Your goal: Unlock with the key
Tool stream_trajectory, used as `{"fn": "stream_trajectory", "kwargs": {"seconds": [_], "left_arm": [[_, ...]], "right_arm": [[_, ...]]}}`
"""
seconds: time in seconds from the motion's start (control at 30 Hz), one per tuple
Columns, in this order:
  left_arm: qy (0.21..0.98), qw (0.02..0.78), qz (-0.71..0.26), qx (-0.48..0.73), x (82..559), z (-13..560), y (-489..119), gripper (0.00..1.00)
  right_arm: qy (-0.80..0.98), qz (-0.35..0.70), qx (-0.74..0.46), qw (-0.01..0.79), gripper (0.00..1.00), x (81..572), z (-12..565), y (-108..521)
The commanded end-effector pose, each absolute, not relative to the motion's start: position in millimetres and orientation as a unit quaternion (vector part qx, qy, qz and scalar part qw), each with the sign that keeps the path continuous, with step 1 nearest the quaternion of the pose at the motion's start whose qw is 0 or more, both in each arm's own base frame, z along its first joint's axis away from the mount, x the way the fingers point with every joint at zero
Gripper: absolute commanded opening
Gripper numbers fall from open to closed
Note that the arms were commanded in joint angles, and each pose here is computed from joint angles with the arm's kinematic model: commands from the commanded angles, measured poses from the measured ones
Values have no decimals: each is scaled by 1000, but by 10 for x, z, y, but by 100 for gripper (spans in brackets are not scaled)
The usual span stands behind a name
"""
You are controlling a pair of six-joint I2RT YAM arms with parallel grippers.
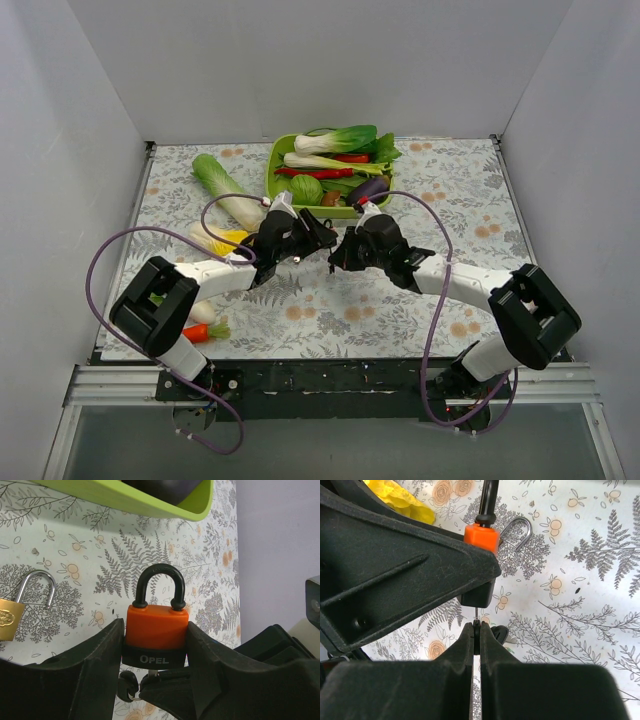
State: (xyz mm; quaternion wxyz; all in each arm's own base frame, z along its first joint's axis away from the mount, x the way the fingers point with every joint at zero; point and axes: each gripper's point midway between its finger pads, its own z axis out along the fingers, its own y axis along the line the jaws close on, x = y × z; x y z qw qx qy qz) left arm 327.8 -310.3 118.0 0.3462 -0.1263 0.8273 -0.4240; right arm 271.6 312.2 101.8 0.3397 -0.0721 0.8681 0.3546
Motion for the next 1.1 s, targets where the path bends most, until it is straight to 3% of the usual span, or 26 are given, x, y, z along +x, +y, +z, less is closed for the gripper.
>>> {"fn": "stream_trajectory", "kwargs": {"seconds": [0.0,1.07], "left_arm": [[825,330,-456,-44,2873,1399,-3331,0],[818,360,-447,53,2636,1478,-3612,0]], "right_arm": [[794,337,-36,504,1,3349,1746,2894],[724,309,-63,614,1,3473,2545,2598]]}}
